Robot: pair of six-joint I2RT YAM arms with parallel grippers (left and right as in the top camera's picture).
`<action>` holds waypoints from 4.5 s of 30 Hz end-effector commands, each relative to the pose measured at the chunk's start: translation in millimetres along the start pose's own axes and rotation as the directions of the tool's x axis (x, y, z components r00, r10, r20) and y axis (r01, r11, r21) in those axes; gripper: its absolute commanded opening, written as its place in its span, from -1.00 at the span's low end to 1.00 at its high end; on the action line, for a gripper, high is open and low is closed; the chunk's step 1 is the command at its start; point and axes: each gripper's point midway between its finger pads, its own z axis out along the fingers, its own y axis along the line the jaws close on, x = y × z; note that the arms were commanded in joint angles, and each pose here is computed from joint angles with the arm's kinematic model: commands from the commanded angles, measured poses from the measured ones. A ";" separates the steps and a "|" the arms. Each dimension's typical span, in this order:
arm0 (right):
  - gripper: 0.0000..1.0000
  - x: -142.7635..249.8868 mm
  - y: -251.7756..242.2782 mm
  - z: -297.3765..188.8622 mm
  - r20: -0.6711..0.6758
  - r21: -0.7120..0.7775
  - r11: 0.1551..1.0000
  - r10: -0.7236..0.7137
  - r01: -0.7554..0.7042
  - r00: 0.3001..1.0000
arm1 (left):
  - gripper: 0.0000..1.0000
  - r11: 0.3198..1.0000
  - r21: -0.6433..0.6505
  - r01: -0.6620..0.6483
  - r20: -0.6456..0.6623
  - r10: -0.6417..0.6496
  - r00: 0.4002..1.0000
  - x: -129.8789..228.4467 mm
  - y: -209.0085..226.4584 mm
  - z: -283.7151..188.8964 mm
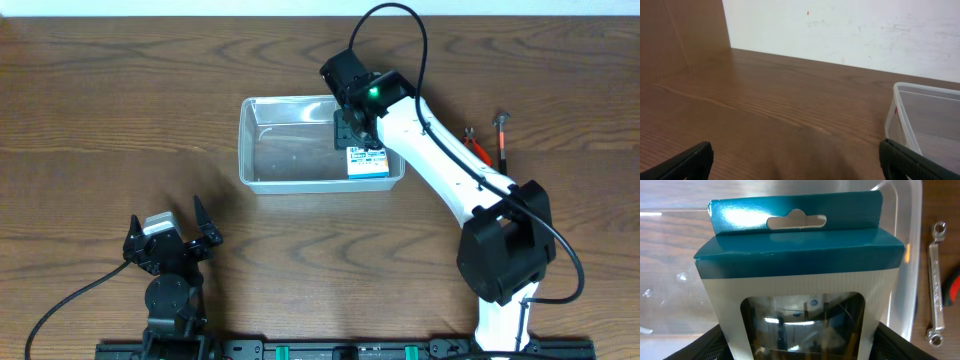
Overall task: Pack container
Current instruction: 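Lower the box upright into the container's right end and release, then move the right gripper to the red-handled hammer and grasp it, then carry the hammer into the container and open the right gripper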
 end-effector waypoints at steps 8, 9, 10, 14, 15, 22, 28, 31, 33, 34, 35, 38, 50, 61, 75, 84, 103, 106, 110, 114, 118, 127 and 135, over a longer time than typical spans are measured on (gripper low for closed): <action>-0.20 -2.3 -21.2 22.0 0.028 0.126 0.989 0.078 -0.081 0.997 | 0.96 1.000 -0.020 -0.021 -0.043 0.020 0.999 16.4 3.7 1.1; -0.19 -1.9 -23.0 23.3 0.023 0.129 0.988 0.080 -0.083 0.996 | 0.96 1.000 -0.020 -0.021 -0.043 0.020 0.999 16.4 3.7 1.1; -0.18 -1.3 -25.4 25.0 0.016 0.134 0.987 0.084 -0.085 0.996 | 0.96 1.000 -0.020 -0.021 -0.043 0.020 0.999 16.4 3.7 1.1; 0.18 -0.9 -26.0 25.7 0.005 0.128 0.989 0.069 -0.069 0.998 | 0.96 1.000 -0.020 -0.021 -0.043 0.020 0.999 16.4 3.7 1.1; 0.31 -0.6 -25.3 25.8 0.000 0.124 0.991 0.051 -0.050 0.999 | 0.96 1.000 -0.020 -0.021 -0.043 0.020 0.999 16.3 3.7 1.1; 0.74 -5.1 -24.2 16.1 0.019 0.110 0.993 0.047 -0.049 0.999 | 0.96 1.000 -0.021 -0.021 -0.043 0.020 0.999 16.4 3.8 1.1; 0.77 -36.6 -53.3 -36.0 0.156 0.121 0.989 0.067 -0.087 0.985 | 0.96 1.000 -0.020 -0.021 -0.043 0.020 0.999 16.4 3.7 1.1; 0.86 -53.3 -95.5 -71.2 0.237 0.171 0.978 0.076 -0.118 0.969 | 0.96 1.000 -0.021 -0.021 -0.043 0.020 0.999 16.4 3.8 1.1; 0.91 -63.1 -127.6 -90.6 0.268 0.195 0.974 0.059 -0.114 0.962 | 0.96 1.000 -0.020 -0.021 -0.043 0.020 0.999 16.4 3.7 1.1; 0.92 -66.9 -144.9 -97.9 0.277 0.208 0.971 0.055 -0.116 0.959 | 0.96 1.000 -0.021 -0.021 -0.043 0.020 0.999 16.4 3.8 1.1; 0.96 -69.7 -162.4 -103.6 0.284 0.222 0.967 0.057 -0.123 0.957 | 0.96 1.000 -0.020 -0.021 -0.043 0.020 0.999 16.4 3.7 1.1; 0.92 -73.6 -215.3 -106.1 0.261 0.247 0.960 0.067 -0.133 0.963 | 0.96 1.000 -0.021 -0.021 -0.043 0.020 0.999 16.4 3.8 1.1; 0.77 -42.5 -300.4 18.5 -0.068 0.096 0.969 0.234 -0.227 0.970 | 0.96 1.000 -0.020 -0.021 -0.043 0.020 0.999 16.4 3.7 1.1; 0.46 -8.4 -296.4 95.9 -0.266 0.081 0.979 0.204 -0.189 0.942 | 0.96 1.000 -0.020 -0.021 -0.043 0.020 0.999 16.4 3.7 1.1; -0.21 -0.6 -295.9 124.2 -0.299 0.088 0.975 0.221 -0.203 0.928 | 0.96 1.000 -0.020 -0.021 -0.043 0.020 0.999 16.3 3.7 1.1; -0.98 -1.4 -296.0 123.1 -0.296 0.089 0.974 0.224 -0.206 0.929 | 0.96 1.000 -0.020 -0.021 -0.043 0.020 0.999 16.4 3.7 1.1; -0.97 -80.8 -79.9 -111.2 0.377 -0.195 0.827 -0.434 0.528 0.818 | 0.96 1.000 -0.021 -0.021 -0.043 0.020 0.999 16.4 3.8 1.1; -0.99 -63.3 -13.3 -123.4 0.462 -0.162 0.654 -0.611 0.739 0.643 | 0.96 1.000 -0.021 -0.021 -0.043 0.020 0.999 16.4 3.8 1.1; -0.97 -33.4 61.2 -116.2 0.528 -0.057 0.334 -0.790 0.941 0.312 | 0.96 1.000 -0.020 -0.021 -0.043 0.020 0.999 16.4 3.7 1.1; -0.97 -9.2 113.4 -89.3 0.540 0.048 0.037 -0.842 0.998 0.006 | 0.96 1.000 -0.020 -0.021 -0.043 0.020 0.999 16.4 3.7 1.1; -0.98 3.9 138.5 -43.2 0.499 0.118 -0.183 -0.839 0.976 -0.218 | 0.96 1.000 -0.021 -0.021 -0.043 0.020 0.999 16.4 3.8 1.1; -0.97 -14.6 133.7 35.6 0.406 0.133 -0.170 -0.889 0.976 -0.210 | 0.96 1.000 -0.020 -0.021 -0.043 0.020 0.999 16.4 3.7 1.1; -0.68 -24.7 135.8 51.4 0.441 0.092 -0.033 -0.895 0.995 -0.070 | 0.96 1.000 -0.021 -0.021 -0.043 0.020 0.999 16.4 3.8 1.1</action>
